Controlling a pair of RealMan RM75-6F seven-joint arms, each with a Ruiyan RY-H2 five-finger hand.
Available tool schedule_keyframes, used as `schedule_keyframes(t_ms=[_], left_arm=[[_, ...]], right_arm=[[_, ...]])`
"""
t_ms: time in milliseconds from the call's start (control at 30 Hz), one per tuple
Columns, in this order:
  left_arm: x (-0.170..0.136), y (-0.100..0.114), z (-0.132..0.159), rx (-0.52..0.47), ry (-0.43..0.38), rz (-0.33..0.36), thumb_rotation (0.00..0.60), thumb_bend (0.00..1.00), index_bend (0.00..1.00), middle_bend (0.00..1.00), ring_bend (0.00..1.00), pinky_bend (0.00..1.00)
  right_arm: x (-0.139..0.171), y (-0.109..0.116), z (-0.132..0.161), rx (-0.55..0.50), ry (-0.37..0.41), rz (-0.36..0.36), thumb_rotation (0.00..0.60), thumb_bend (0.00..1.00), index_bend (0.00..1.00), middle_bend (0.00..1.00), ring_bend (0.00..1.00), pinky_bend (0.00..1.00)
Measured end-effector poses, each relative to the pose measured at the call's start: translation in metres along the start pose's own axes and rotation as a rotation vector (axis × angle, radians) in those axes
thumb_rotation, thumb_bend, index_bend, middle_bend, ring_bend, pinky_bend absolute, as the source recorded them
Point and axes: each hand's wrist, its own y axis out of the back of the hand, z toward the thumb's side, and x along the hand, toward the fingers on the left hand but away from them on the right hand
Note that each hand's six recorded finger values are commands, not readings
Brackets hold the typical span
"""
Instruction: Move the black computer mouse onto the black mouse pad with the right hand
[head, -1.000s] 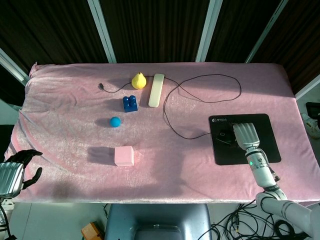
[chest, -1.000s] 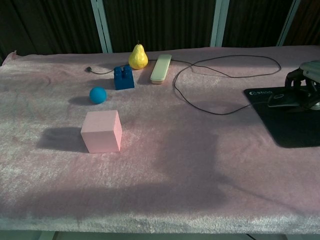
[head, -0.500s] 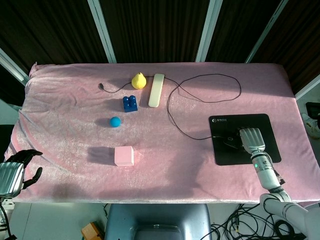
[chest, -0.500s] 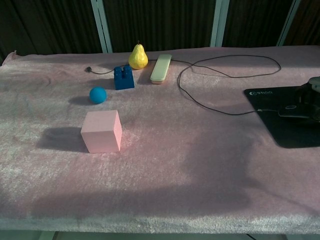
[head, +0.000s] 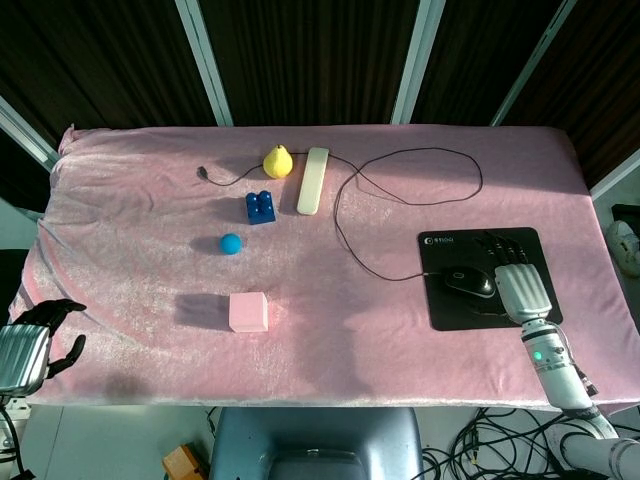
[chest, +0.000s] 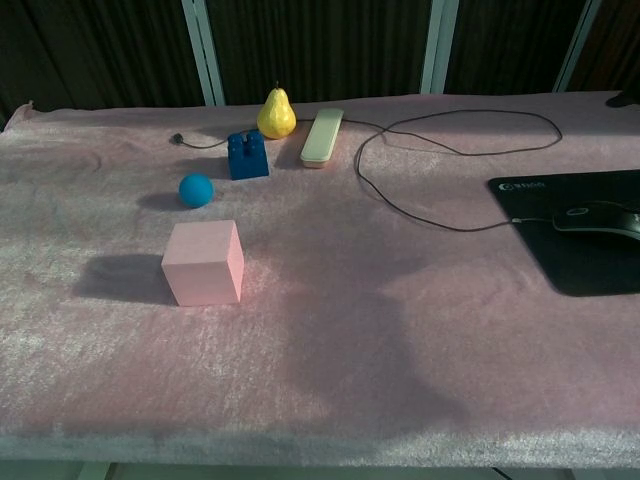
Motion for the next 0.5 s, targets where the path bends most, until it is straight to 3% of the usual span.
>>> schedule_keyframes(t_ms=[167, 367, 500], left_arm=[[-0.001, 0.0, 0.002, 0.007, -0.004, 0.0, 0.6, 0.36, 0.36, 0.35, 0.29, 0.46], [0.0, -0.005, 0.006, 0.013, -0.02, -0.015, 0.6, 0.36, 0.36, 0.35, 0.29, 0.46], [0.001, -0.007, 0.008, 0.016, -0.029, -0.023, 0.6, 0.36, 0.36, 0.35, 0.29, 0.46]], right_arm=[[0.051, 0.014, 0.007, -0.086, -0.065, -0.067, 0.6, 0.25, 0.0, 0.0, 0.0, 0.04], [0.101, 0.023, -0.001, 0.015, -0.215, -0.119, 0.6, 0.25, 0.0, 0.0, 0.0, 0.06], [0.115, 0.025, 0.001, 0.004, -0.246, -0.123, 0.6, 0.25, 0.0, 0.0, 0.0, 0.06]])
